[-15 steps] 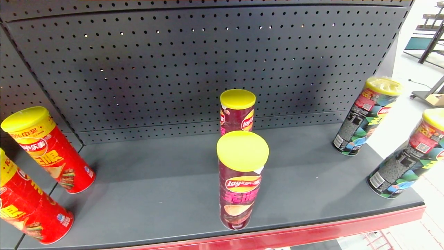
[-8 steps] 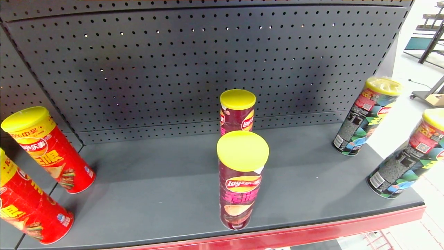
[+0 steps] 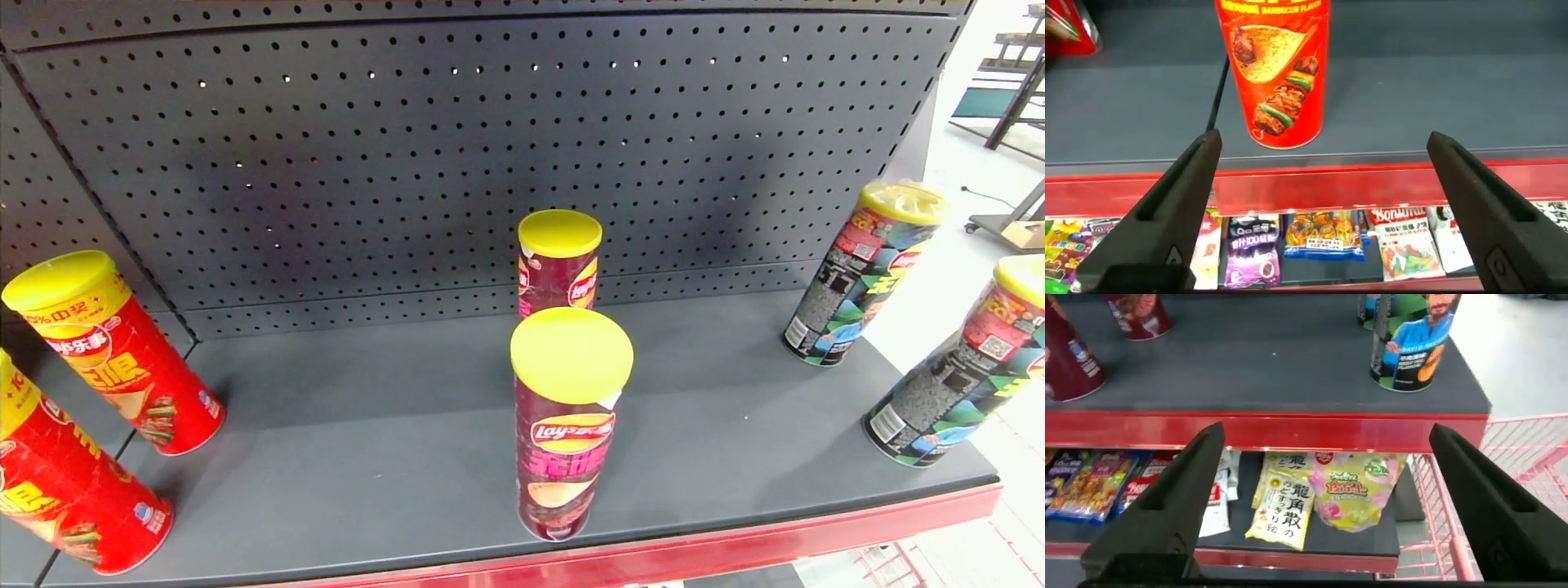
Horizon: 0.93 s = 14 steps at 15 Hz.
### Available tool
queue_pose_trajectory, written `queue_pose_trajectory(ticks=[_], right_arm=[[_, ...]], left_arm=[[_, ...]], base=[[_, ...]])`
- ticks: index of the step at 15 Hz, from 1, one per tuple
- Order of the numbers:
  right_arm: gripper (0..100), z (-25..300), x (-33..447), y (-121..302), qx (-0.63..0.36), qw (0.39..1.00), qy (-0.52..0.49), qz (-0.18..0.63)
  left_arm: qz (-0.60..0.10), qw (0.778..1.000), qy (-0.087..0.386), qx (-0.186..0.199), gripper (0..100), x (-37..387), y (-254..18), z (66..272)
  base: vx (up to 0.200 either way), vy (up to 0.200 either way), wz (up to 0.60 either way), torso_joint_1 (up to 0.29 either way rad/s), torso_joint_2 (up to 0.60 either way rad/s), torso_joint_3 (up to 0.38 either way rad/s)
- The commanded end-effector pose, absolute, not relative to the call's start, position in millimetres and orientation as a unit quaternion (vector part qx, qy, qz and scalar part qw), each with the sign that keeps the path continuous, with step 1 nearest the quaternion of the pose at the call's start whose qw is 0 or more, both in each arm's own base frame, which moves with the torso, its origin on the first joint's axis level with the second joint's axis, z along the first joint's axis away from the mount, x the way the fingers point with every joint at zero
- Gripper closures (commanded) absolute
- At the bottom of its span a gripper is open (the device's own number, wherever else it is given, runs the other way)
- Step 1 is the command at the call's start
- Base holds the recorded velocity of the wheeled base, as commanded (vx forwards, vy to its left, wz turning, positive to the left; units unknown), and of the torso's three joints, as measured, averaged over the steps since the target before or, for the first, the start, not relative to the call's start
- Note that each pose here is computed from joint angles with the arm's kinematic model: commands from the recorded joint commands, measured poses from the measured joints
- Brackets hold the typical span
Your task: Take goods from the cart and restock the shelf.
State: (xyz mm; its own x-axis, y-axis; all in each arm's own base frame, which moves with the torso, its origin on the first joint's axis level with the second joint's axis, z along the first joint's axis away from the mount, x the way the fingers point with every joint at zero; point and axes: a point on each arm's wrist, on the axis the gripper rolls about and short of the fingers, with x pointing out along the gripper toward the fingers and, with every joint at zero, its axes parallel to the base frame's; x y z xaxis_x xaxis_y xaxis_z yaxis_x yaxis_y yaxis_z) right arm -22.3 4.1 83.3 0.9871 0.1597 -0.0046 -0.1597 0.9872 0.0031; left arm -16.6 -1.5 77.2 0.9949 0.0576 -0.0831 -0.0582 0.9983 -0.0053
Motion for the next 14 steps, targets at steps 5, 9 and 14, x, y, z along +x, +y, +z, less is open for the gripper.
queue_pose_trajectory(ticks=[5,9,14], right_arm=[[0,81.7,-23.8,3.0,-0.017,0.998,-0.006,0.065],[0,75.9,-22.4,1.1,-0.001,1.0,0.002,0.028],[0,75.8,-22.7,1.1,-0.002,1.0,-0.001,0.025]], left_arm=[[0.028,0.999,0.044,-0.004,0,-16.3,-1.5,77.3],[0.028,0.999,0.044,-0.005,0,-16.3,-1.5,77.3],[0.028,0.999,0.044,-0.005,0,-16.3,-1.5,77.3]], base=[[0.0,0.0,0.0,0.0,0.0,0.0],[0.0,0.0,0.0,0.0,0.0,0.0],[-0.16,0.0,0.0,0.008,0.0,0.0]])
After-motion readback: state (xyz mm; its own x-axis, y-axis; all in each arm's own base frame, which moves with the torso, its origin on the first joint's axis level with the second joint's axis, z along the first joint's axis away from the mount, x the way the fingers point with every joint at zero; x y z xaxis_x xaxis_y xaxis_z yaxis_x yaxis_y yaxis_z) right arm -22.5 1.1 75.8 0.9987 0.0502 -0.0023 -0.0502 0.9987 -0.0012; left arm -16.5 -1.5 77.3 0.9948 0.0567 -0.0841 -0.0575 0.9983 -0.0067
